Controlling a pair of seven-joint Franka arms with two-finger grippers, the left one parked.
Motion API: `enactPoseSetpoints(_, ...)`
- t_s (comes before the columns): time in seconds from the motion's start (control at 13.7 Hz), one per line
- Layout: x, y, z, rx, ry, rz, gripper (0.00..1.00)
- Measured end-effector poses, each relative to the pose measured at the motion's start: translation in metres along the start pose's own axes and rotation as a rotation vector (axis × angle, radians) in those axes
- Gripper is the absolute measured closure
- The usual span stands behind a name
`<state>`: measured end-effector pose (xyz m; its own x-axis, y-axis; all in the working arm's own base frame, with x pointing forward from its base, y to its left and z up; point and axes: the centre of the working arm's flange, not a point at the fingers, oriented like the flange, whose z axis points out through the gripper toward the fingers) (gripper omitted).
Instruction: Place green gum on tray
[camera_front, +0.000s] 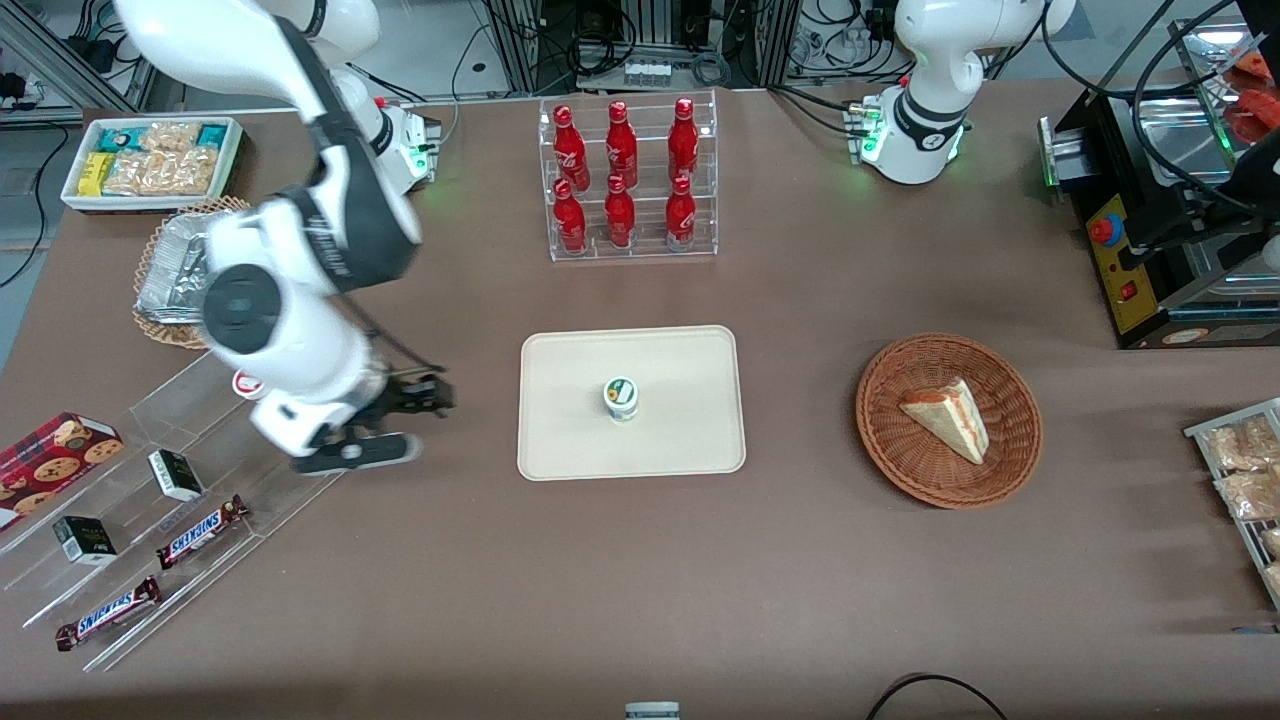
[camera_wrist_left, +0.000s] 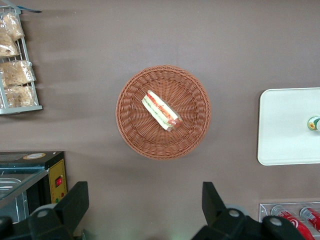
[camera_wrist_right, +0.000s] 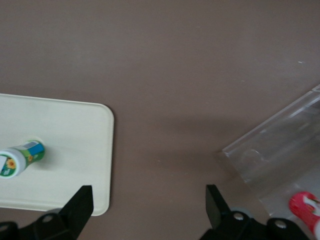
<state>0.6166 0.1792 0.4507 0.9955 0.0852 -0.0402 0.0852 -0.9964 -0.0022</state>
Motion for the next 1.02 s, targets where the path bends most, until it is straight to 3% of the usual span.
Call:
enactPoseSetpoints(0.29, -0.014, 0.055, -0.012, 0.022, -0.006, 0.04, 0.0)
enactPoseSetpoints(0.59, -0.028, 0.11, -0.041, 0.035, 0.035, -0.007, 0.0)
enactPoseSetpoints(1.02, -0.065, 0.185, -0.095, 0.04, 0.04, 0.065, 0.0)
